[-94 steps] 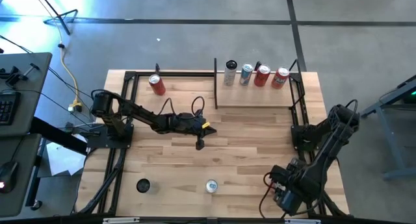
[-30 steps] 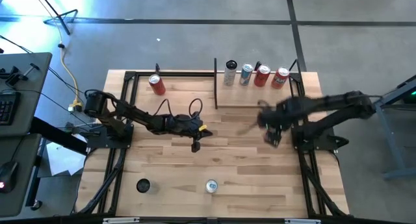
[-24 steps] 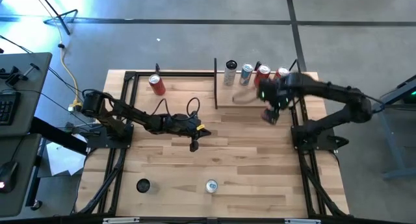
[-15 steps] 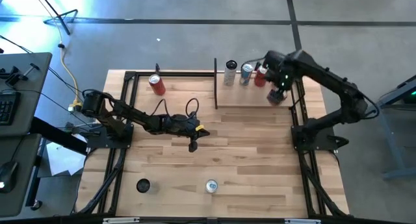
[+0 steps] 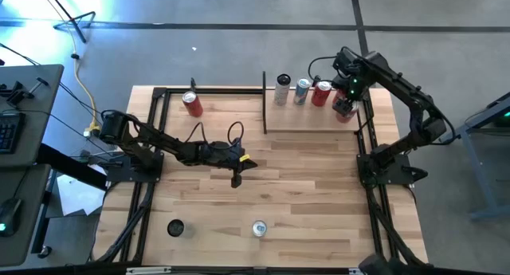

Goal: Place canned beverage on shelf
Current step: Put the orange soda can on the shelf and align it with the other orange soda can, then put the red soda can on the shelf and align it with the other red soda can

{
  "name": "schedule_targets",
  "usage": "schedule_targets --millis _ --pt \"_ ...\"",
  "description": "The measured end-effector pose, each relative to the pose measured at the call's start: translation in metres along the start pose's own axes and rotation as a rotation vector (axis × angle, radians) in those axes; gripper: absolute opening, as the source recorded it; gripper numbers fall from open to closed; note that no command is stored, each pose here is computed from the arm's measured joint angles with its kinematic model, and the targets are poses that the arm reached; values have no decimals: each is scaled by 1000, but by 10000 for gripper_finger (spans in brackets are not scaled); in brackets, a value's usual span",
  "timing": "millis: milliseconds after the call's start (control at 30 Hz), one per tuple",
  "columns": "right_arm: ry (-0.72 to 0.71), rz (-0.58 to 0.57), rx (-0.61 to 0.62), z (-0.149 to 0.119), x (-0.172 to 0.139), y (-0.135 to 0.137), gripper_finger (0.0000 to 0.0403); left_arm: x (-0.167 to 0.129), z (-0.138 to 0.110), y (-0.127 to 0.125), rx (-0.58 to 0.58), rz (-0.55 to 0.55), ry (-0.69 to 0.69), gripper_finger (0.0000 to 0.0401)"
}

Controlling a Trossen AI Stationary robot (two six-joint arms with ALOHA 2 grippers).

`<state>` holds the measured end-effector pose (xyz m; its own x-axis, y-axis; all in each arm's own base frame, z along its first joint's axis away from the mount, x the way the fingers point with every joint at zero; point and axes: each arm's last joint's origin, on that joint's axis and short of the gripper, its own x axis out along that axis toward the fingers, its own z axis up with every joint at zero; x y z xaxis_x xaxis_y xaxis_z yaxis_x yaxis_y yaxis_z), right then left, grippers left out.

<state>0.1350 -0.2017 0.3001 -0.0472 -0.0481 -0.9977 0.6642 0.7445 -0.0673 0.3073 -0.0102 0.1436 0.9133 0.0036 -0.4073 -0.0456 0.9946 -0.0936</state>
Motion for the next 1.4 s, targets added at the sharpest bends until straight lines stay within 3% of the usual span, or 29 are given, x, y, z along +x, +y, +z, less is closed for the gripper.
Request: schedule_targets --millis 500,767,1400 --pt "1 32 15 -3 19 -8 268 0 0 0 -9 0 -1 3" --pt "10 28 24 -2 22 -8 345 0 0 0 -9 0 -1 3" --pt "-164 -31 -10 -25 -13 -3 334 0 0 1 -10 5 -2 3"
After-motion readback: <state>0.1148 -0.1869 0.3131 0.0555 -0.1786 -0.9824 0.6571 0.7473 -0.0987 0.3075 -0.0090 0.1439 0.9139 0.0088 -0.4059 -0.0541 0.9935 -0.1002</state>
